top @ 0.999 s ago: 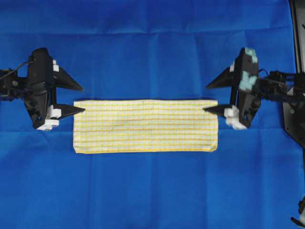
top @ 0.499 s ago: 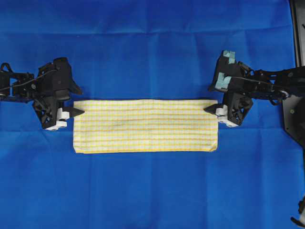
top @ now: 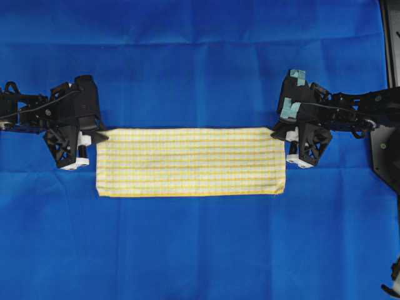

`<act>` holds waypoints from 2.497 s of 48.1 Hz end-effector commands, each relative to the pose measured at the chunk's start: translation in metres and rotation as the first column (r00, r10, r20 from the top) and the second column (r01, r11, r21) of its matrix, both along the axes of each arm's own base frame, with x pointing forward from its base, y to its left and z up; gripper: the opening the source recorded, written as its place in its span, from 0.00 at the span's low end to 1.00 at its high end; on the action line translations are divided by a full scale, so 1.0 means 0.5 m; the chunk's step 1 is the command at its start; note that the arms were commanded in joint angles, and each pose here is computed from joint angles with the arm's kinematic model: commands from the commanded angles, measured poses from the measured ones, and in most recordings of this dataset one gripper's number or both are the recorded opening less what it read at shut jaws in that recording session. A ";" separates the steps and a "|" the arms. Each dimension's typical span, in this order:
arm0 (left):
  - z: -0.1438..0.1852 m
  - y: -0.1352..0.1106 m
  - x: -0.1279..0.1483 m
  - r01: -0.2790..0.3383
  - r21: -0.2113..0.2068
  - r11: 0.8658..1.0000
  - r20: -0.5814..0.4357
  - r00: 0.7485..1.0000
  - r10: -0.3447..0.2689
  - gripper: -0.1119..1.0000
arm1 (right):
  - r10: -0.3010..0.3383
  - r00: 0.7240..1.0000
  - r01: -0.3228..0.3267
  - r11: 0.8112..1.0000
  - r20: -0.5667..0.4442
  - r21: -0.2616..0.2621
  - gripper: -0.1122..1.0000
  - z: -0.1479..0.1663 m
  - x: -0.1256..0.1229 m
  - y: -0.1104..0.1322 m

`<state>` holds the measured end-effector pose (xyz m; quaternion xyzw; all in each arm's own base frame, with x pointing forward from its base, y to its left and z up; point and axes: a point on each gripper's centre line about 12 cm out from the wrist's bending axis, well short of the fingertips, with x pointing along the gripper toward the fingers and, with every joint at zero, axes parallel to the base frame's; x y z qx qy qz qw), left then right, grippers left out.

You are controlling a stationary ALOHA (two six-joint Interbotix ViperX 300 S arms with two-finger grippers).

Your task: Fold the yellow towel.

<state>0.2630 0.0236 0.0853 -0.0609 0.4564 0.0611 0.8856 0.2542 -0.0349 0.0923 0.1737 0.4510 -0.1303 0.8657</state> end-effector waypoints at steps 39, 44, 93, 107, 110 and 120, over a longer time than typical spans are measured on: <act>0.221 0.000 -0.001 0.003 0.012 1.000 0.204 0.979 -0.005 0.13 | 0.076 0.941 -0.063 0.997 0.329 -0.048 0.12 0.253 -0.020 0.016; 0.233 -0.001 -0.014 0.002 0.015 1.000 0.232 0.973 -0.006 0.13 | 0.077 0.935 -0.063 0.997 0.346 -0.052 0.12 0.262 -0.025 0.017; 0.251 -0.166 0.145 0.200 -0.055 0.978 0.470 0.870 -0.152 0.13 | -0.234 0.911 0.299 0.942 0.339 -0.152 0.12 0.246 0.095 -0.270; 0.246 -0.204 0.282 0.220 -0.049 0.974 0.474 0.864 -0.171 0.13 | -0.240 0.906 0.321 0.927 0.349 -0.195 0.12 0.260 0.126 -0.327; 0.247 -0.212 0.304 0.226 -0.046 0.973 0.479 0.860 -0.177 0.13 | -0.241 0.906 0.324 0.923 0.348 -0.206 0.12 0.261 0.127 -0.338; 0.260 -0.243 0.369 0.264 -0.003 0.965 0.513 0.829 -0.225 0.13 | -0.246 0.905 0.337 0.912 0.346 -0.233 0.12 0.264 0.120 -0.362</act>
